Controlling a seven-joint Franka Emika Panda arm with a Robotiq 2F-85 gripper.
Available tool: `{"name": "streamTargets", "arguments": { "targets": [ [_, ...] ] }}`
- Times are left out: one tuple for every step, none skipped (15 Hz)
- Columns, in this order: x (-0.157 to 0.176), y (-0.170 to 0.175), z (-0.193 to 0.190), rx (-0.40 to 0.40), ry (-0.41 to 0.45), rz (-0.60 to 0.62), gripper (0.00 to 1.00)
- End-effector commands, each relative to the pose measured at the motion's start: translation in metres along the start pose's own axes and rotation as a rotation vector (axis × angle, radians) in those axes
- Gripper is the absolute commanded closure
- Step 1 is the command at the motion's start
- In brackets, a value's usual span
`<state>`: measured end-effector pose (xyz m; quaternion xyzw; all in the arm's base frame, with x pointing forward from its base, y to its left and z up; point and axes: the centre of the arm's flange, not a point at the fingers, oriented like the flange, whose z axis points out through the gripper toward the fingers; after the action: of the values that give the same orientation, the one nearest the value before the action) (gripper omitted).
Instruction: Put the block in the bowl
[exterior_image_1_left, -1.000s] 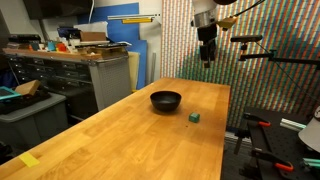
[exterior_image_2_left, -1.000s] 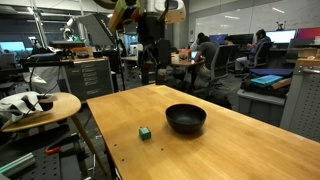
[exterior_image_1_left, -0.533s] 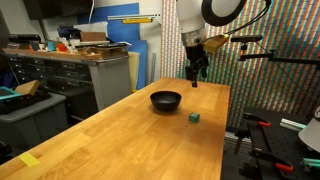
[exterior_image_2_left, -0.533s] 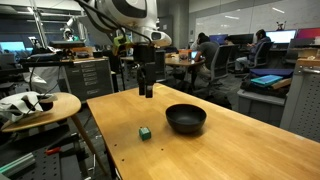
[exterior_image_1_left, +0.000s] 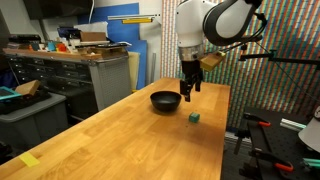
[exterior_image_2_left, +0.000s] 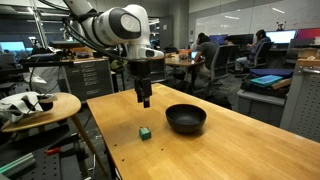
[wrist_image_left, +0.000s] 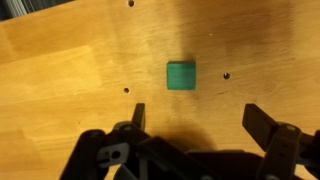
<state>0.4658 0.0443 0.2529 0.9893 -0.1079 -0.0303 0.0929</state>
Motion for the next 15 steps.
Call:
{"name": "streamTargets", "arguments": {
  "targets": [
    [-0.009,-0.008,0.026,0.047,0.027,0.004,0.00],
    [-0.012,-0.009,0.033,0.056,0.026,-0.001,0.00],
    [-0.014,-0.011,0.039,0.062,0.027,-0.005,0.00],
    [-0.015,-0.012,0.046,0.064,0.029,-0.007,0.00],
    [-0.016,-0.013,0.052,0.059,0.037,-0.005,0.00],
    [-0.016,-0.014,0.058,0.056,0.035,-0.011,0.00],
    [-0.016,-0.015,0.064,0.057,0.033,-0.020,0.00],
    [-0.015,-0.015,0.069,0.053,0.028,-0.023,0.00],
    [-0.015,-0.015,0.074,0.052,0.025,-0.029,0.00],
    [-0.015,-0.015,0.078,0.052,0.020,-0.032,0.00],
    [-0.015,-0.015,0.083,0.046,0.017,-0.034,0.00],
    [-0.015,-0.015,0.088,0.037,0.012,-0.036,0.00],
    [-0.015,-0.014,0.093,0.032,0.008,-0.041,0.00],
    [-0.015,-0.012,0.098,0.026,0.005,-0.042,0.00],
    [-0.015,-0.011,0.101,0.020,0.001,-0.043,0.00]
  ]
}}
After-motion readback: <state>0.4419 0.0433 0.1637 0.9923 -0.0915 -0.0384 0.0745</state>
